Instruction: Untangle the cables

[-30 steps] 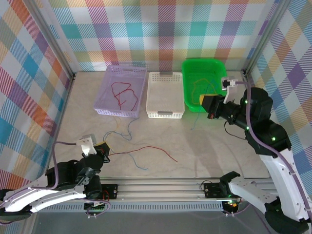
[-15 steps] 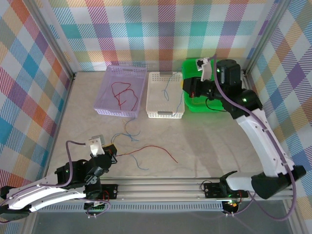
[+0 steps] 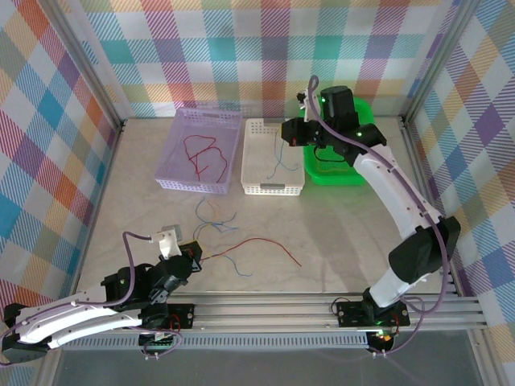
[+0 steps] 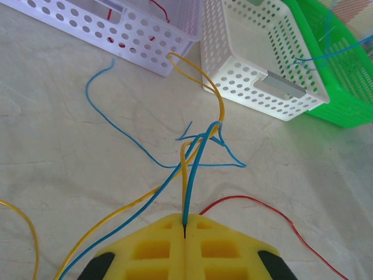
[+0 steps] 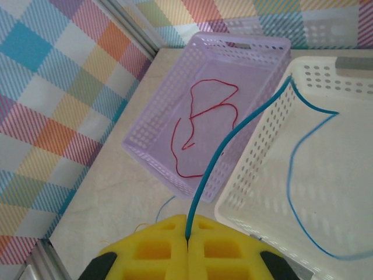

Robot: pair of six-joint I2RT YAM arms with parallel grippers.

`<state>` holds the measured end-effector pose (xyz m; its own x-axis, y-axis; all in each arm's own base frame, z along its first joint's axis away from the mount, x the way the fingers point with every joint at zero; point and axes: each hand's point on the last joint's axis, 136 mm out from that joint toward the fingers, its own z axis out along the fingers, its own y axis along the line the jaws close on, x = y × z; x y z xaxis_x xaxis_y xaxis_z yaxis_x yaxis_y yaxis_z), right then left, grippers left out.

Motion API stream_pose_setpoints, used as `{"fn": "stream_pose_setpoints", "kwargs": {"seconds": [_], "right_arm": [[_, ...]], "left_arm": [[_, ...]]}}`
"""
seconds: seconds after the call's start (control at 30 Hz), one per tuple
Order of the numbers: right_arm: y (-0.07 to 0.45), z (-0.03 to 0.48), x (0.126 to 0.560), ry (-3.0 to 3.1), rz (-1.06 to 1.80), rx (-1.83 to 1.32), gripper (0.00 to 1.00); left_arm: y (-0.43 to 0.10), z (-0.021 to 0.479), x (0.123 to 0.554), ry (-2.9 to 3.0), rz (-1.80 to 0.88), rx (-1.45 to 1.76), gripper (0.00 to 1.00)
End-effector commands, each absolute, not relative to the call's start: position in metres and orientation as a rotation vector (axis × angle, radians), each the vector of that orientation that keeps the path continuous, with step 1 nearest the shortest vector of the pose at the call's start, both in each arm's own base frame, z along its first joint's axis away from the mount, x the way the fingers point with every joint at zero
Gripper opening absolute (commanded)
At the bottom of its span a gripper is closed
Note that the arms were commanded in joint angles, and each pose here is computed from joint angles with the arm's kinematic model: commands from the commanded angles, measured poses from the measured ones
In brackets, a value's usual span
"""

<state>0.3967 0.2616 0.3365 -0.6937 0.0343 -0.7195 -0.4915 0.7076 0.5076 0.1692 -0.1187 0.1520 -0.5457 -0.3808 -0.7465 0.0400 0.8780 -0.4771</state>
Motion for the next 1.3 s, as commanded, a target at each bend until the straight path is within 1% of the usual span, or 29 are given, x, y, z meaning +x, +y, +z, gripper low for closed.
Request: {"fn": "stream_pose_setpoints", "kwargs": {"seconds": [0.0, 0.17, 0.53, 0.73, 1.03, 1.27], "right_arm": [[0.267, 0.355, 0.408, 2.095, 0.949, -0.377, 0.0], [0.271, 0.334, 0.421, 2.134, 0.94, -0.366, 0.0], [0.283, 0.261, 0.46, 2.315, 0.918, -0.307, 0.0], [0.287, 0.231, 0.475, 2.381, 0.902, -0.29, 0.0], [0.285, 0.184, 0.485, 2.481, 0.852, -0.267, 0.0], [0.282, 0.159, 0.486, 2.538, 0.807, -0.257, 0.0]], "left_arm": [[-0.125, 0.148, 0.169, 2.086, -0.588, -0.262, 0.0], [-0.125, 0.142, 0.169, 2.087, -0.595, -0.272, 0.0], [-0.128, 0.138, 0.168, 2.094, -0.611, -0.273, 0.0], [-0.131, 0.138, 0.168, 2.094, -0.631, -0.276, 0.0], [-0.136, 0.143, 0.169, 2.089, -0.638, -0.263, 0.0], [-0.145, 0.147, 0.172, 2.093, -0.631, -0.241, 0.0]]}}
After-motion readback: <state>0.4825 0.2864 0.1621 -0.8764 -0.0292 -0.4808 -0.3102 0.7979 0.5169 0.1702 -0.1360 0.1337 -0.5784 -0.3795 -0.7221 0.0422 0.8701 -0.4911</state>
